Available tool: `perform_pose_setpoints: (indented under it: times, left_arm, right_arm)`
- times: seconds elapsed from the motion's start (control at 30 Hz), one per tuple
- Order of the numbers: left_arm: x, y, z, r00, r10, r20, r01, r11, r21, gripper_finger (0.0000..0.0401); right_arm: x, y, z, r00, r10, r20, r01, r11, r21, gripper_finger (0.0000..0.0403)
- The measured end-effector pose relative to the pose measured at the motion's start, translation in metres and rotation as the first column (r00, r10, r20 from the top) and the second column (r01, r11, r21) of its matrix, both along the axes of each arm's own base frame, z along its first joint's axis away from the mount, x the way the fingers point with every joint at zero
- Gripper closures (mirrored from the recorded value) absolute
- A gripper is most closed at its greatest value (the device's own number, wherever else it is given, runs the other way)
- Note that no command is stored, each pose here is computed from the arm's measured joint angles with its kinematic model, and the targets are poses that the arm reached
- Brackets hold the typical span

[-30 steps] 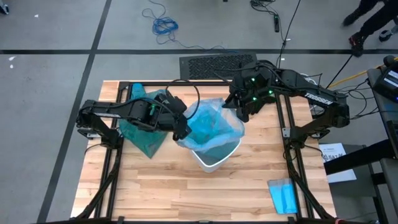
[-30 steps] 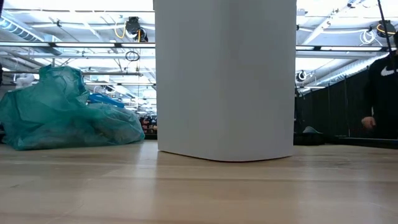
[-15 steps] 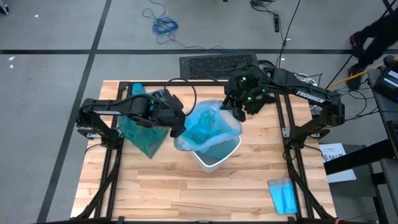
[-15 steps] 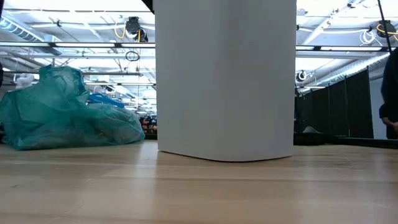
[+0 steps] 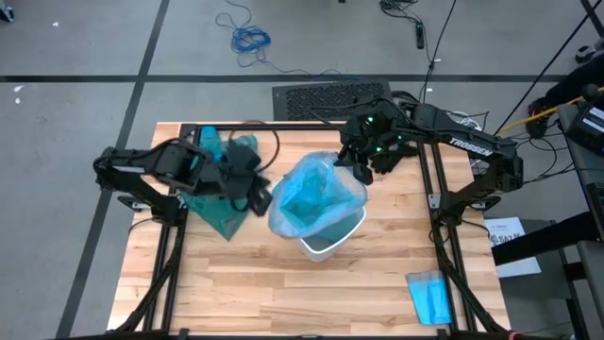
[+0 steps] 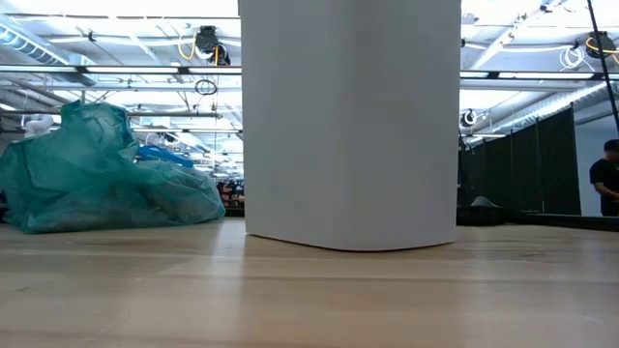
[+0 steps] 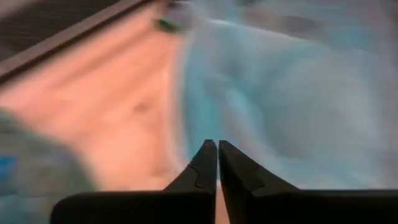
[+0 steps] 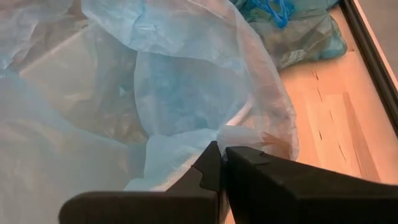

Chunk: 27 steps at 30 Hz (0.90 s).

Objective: Place trash/remove bag and relplace
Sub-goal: Insert the new blue trash bag into the trash bin

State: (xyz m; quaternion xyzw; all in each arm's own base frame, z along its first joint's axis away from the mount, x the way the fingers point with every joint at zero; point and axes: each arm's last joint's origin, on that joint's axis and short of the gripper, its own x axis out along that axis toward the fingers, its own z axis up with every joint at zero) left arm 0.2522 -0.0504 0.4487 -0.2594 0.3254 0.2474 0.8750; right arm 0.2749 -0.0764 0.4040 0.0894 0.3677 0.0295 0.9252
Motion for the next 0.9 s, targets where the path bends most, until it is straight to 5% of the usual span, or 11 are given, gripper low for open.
perform_pose_setpoints:
  times: [0.13,0.47,0.9]
  left_arm:
    - [0.009,-0.015,0.002,0.995,-0.078,0.069,0.082,0.994,-0.07,0.0355]
    - [0.008,-0.016,-0.003,0.999,-0.03,0.032,0.033,0.994,-0.105,0.0266]
    - [0.024,-0.022,-0.02,0.997,-0.036,-0.062,0.031,0.996,-0.082,0.0266]
  right_arm:
    - [-0.001,-0.004,0.0,1.0,-0.012,0.001,0.012,1.0,-0.004,0.0403]
    - [-0.002,-0.008,0.0,1.0,-0.019,0.003,0.019,1.0,-0.008,0.0403]
    - [-0.003,-0.008,0.0,1.0,-0.02,-0.001,0.02,1.0,-0.004,0.0403]
